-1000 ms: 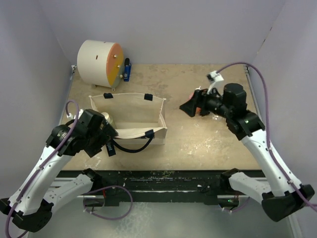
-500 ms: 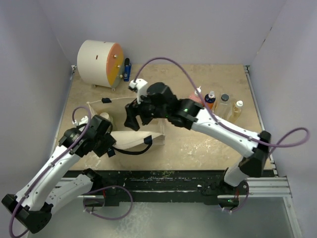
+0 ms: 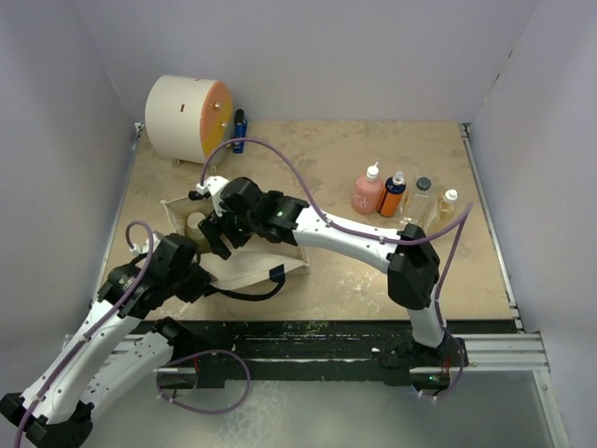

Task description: Take the personal care products out of the canvas bag

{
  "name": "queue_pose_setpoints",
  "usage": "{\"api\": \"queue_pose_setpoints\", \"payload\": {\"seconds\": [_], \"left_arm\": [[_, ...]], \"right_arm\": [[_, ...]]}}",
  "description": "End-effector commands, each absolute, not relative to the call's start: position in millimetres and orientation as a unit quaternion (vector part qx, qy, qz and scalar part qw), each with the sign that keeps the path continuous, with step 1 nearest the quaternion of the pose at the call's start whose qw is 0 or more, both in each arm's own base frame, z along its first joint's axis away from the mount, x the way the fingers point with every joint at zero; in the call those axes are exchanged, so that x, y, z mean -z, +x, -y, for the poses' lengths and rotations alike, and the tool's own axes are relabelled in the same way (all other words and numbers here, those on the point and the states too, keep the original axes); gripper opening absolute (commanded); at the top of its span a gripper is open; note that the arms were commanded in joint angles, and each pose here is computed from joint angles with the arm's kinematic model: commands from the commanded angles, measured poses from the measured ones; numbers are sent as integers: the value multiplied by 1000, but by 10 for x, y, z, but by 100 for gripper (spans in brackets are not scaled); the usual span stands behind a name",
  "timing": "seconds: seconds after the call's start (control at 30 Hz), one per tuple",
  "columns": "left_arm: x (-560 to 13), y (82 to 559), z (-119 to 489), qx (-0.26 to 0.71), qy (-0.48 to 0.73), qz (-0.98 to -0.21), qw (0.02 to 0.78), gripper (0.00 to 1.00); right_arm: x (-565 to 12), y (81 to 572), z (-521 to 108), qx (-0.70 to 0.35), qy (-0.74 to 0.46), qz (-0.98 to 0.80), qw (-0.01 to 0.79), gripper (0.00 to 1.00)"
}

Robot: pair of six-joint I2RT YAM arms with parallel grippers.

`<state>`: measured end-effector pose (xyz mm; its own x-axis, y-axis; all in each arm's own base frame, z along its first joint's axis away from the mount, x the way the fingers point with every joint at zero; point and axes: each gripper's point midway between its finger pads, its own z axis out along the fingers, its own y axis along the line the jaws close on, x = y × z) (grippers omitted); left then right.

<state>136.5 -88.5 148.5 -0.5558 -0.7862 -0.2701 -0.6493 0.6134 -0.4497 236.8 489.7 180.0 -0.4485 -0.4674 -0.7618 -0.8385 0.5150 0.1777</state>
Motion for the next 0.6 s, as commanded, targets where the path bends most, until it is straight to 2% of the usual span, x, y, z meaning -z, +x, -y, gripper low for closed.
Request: {"api": "queue_pose_setpoints", "payload": {"seconds": [0.0, 0.2, 0.33, 0.57], "left_arm": [[-1519, 1272, 879, 143, -412, -876, 207, 32], [-1453, 1151, 824, 122, -409, -884, 189, 27], [-1476, 1166, 845, 128, -401, -887, 191, 24], [-1475, 1212, 939, 127, -381, -899, 176, 12]], "right_arm": [[-2170, 2623, -5190, -287, -405, -763, 413, 84], [-1961, 2766, -5435, -288, -410, -753, 427, 100], [-1827, 2851, -5561, -281, -414, -753, 427, 100], [-1557, 2968, -5720, -276, -410, -753, 434, 99]]}}
